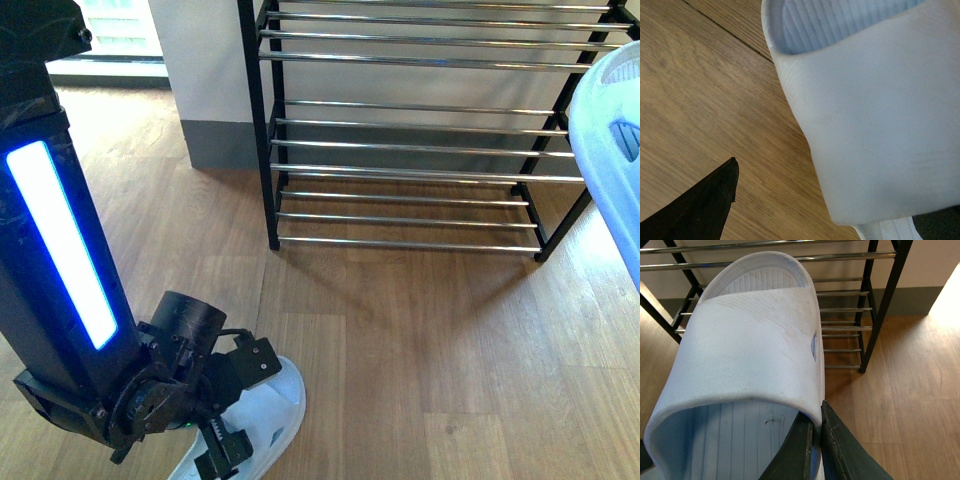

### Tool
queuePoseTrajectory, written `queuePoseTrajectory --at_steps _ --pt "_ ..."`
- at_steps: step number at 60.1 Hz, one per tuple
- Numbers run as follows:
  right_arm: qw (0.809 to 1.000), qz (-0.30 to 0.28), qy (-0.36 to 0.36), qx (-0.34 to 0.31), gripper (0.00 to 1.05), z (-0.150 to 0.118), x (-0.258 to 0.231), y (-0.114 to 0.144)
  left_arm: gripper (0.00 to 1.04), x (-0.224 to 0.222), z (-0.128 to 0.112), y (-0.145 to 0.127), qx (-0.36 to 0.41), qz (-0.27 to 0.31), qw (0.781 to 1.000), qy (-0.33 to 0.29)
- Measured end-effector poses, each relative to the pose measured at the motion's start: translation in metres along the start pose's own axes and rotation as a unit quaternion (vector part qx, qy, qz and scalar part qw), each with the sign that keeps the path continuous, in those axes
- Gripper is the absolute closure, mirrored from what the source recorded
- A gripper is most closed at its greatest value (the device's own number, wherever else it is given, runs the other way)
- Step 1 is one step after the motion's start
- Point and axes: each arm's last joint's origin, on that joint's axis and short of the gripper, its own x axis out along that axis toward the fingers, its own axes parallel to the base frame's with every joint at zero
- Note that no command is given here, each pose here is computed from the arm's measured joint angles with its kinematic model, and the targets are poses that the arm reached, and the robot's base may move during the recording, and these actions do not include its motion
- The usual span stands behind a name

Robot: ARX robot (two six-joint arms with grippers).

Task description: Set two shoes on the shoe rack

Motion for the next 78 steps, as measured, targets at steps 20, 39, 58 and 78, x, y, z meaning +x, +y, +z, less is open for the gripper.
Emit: queuePoseTrajectory --at_steps 20,39,58,78 --pt "1.0 0.0 0.0 0.0 1.03 0.0 0.0 0.0 0.62 0.018 -0.002 -0.001 -0.023 0.023 0.999 0.021" --pt "1.0 0.0 0.0 0.0 1.03 0.0 0.0 0.0 1.03 0.014 -0.005 0.003 -0.049 0.031 0.998 0.013" --pt "1.0 0.0 0.0 0.0 1.03 0.0 0.0 0.0 1.03 -0.037 0.008 0.025 -0.112 0.118 0.986 -0.025" --pt "1.0 0.0 0.0 0.0 1.03 0.0 0.0 0.0 1.03 -0.161 -0.003 0.048 -0.198 0.245 0.949 -0.029"
